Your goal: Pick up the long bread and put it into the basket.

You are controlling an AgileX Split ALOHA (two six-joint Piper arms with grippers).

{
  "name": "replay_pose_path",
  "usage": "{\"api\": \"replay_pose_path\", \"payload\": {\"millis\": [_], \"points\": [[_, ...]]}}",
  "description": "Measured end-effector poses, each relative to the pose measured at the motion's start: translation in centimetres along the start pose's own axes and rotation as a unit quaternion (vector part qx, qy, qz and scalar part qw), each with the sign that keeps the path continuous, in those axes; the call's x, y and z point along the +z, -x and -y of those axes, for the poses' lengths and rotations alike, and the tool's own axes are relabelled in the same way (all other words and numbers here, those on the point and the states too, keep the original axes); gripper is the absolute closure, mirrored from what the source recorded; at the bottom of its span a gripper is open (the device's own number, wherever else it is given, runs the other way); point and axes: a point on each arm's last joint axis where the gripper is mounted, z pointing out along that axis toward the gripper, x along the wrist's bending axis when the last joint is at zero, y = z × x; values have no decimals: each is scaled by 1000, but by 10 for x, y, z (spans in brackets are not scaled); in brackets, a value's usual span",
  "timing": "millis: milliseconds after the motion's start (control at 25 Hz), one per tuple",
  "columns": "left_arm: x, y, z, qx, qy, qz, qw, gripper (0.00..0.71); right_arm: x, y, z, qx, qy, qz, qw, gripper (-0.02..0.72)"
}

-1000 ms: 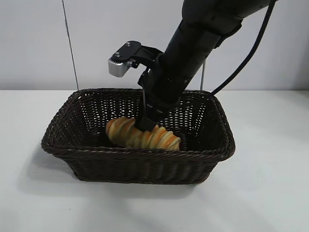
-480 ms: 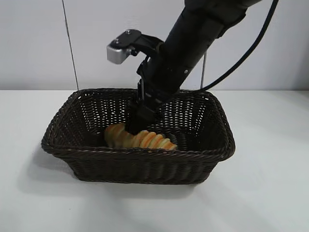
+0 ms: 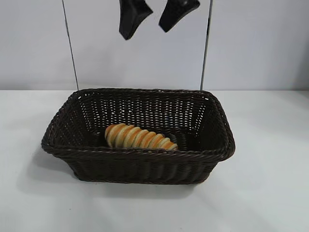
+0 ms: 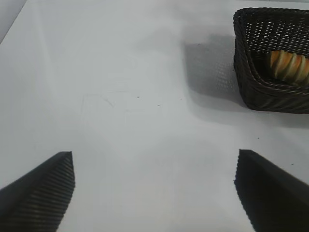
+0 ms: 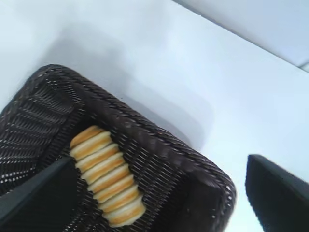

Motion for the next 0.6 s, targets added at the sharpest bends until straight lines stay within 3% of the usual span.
{"api": "replay_pose_path", "payload": {"millis": [280, 600], "points": [[0, 0, 0, 0, 0, 0, 1000, 63, -1, 76, 18, 88, -45, 51, 994, 29], [0, 0, 0, 0, 0, 0, 1000, 63, -18, 185, 60, 201, -76, 123, 969, 29]]}}
